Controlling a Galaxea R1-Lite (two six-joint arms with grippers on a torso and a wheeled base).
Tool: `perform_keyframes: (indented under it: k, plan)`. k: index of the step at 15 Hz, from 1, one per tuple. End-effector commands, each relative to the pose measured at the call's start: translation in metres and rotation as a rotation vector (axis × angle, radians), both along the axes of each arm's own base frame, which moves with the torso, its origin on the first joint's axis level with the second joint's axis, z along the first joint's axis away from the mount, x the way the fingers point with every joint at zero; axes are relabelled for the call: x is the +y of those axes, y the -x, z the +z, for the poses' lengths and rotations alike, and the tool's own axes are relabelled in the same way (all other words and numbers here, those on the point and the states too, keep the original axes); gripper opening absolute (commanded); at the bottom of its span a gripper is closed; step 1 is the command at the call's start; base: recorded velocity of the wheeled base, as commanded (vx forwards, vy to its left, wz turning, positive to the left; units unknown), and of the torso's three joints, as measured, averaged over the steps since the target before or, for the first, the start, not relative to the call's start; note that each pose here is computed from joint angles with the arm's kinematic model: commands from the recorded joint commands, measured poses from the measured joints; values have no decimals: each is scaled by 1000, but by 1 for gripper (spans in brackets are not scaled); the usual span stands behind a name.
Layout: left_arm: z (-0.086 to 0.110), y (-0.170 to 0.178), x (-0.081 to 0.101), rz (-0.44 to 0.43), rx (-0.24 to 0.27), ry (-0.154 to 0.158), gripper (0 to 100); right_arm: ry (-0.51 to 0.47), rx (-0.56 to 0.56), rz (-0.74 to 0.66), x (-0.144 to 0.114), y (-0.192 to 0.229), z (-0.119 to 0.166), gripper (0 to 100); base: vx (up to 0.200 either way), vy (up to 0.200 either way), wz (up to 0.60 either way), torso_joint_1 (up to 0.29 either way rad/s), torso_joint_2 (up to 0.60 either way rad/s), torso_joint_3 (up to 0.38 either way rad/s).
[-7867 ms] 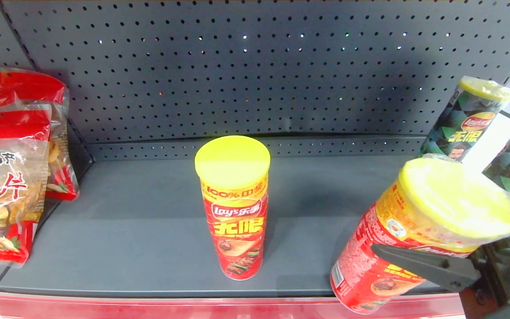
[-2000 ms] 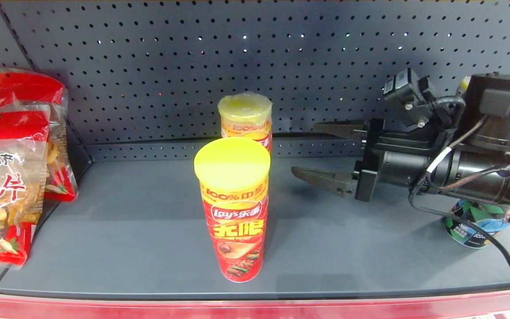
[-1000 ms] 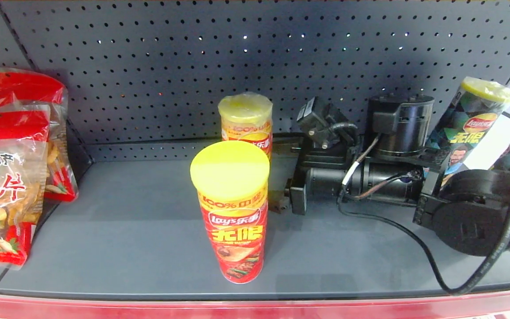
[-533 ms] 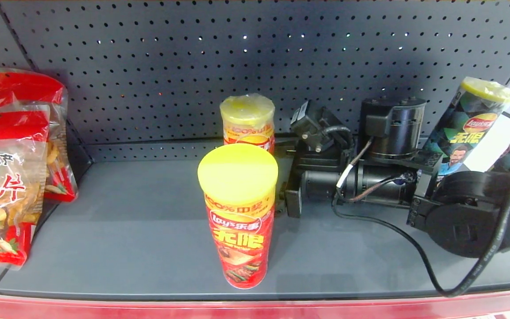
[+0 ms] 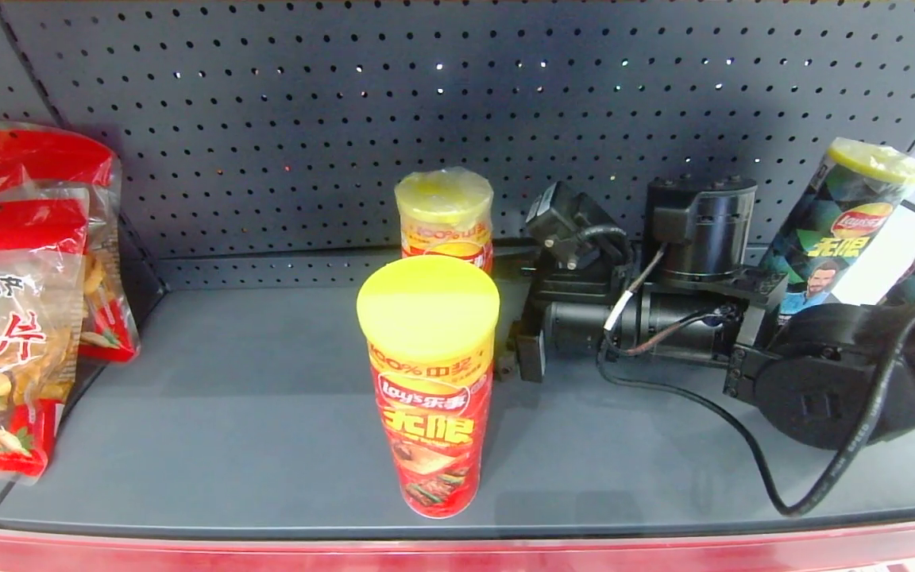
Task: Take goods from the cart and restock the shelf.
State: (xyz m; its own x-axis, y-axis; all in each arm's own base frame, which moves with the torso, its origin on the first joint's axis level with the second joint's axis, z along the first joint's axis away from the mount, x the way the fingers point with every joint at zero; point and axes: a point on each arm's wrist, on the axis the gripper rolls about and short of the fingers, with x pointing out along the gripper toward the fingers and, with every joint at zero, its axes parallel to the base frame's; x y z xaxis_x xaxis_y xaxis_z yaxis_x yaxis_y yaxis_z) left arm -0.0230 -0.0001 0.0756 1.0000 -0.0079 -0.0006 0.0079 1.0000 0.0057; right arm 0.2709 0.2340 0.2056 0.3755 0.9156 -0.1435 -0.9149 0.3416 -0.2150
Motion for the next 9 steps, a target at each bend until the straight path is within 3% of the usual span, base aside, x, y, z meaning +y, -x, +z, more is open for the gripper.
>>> perform_keyframes:
  k: [1, 9]
  plan:
    - [0, 0, 0, 0, 1, 0, 100, -6, -14, -19, -9, -1, 5, 100, 0, 0, 0, 0, 0, 0]
    - [0, 0, 0, 0, 1, 0, 100, -4, -22, -123, -63, -3, 11, 100, 0, 0, 0, 0, 0, 0]
